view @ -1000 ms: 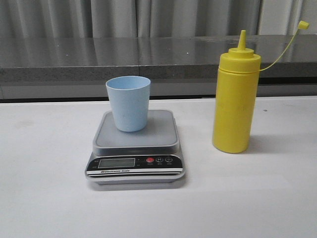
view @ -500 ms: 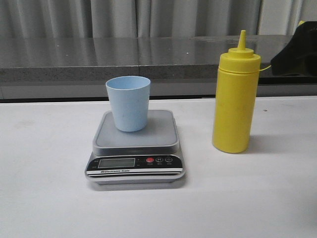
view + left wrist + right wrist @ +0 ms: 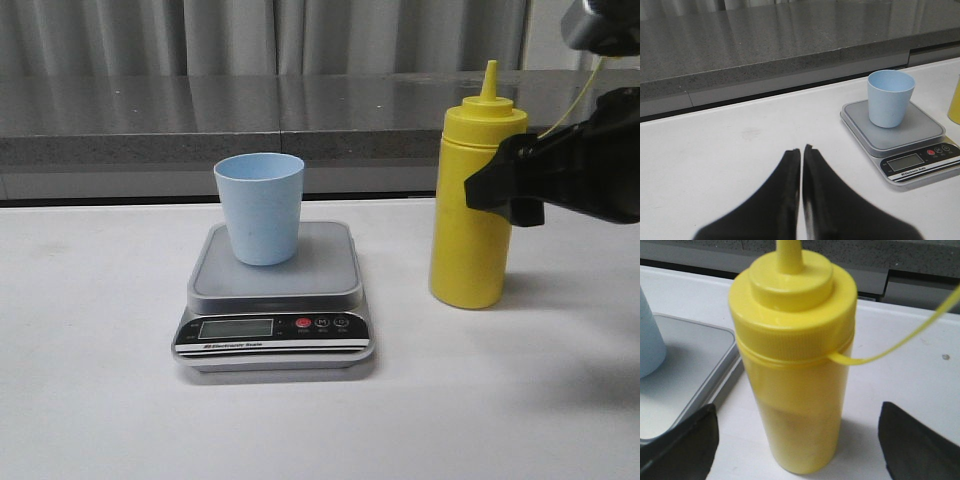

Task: Pour seasoning into cup on scale with both arms
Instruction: 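Reach the right gripper to the yellow squeeze bottle and grasp it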

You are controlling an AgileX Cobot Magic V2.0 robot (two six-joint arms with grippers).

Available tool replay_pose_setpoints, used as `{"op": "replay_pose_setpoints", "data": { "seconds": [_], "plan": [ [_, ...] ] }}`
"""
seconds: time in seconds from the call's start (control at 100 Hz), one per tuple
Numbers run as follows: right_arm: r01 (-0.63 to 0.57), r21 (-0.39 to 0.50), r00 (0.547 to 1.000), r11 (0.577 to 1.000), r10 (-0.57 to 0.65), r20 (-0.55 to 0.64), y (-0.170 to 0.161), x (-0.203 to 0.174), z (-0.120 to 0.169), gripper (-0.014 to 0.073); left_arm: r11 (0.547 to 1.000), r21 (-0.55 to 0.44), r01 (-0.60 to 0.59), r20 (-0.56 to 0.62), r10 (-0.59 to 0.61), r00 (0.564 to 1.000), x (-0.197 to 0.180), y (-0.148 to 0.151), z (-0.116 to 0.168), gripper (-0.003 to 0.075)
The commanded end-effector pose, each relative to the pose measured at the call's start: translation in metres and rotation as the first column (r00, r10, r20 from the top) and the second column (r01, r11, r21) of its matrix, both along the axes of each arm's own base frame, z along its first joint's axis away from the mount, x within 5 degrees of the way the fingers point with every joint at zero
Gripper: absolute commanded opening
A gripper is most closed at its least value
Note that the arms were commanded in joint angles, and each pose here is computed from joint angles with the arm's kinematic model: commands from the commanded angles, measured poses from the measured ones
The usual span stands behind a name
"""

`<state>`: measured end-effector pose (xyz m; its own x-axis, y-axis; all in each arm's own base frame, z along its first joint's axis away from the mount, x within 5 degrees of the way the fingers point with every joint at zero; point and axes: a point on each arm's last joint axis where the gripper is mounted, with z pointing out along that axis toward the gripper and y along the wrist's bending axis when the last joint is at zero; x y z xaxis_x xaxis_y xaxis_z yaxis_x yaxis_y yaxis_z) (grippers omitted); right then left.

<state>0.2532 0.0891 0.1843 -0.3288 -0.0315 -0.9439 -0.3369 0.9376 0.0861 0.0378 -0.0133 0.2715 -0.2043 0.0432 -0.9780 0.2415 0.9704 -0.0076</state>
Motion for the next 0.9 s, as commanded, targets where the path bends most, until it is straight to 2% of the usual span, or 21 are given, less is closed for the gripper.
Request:
{"op": "replay_pose_setpoints", "data": {
  "seconds": [0.0,0.15,0.39,0.89],
  "plan": [
    [-0.015,0.065,0.987,0.998,0.005,0.16,0.005,0.01,0.014,0.0638,1.0,-0.028,-0.01,0.08,0.013,0.997,0.001,0.001,0.013,0.001],
    [-0.021,0.085,0.982,0.996,0.005,0.186,0.009,0.02,0.003,0.0638,1.0,-0.028,-0.01,0.08,0.013,0.997,0.001,0.001,0.013,0.001],
    [-0.01,0.147,0.986,0.989,-0.014,0.164,0.016,0.042,-0.003,0.0633,1.0,-0.028,-0.01,0.08,0.013,0.997,0.001,0.001,0.013,0.001],
    [-0.008,0.148,0.987,0.989,-0.016,0.157,0.023,0.065,-0.015,0.0628,1.0,-0.028,-0.01,0.08,0.013,0.997,0.001,0.001,0.013,0.001]
  ]
}}
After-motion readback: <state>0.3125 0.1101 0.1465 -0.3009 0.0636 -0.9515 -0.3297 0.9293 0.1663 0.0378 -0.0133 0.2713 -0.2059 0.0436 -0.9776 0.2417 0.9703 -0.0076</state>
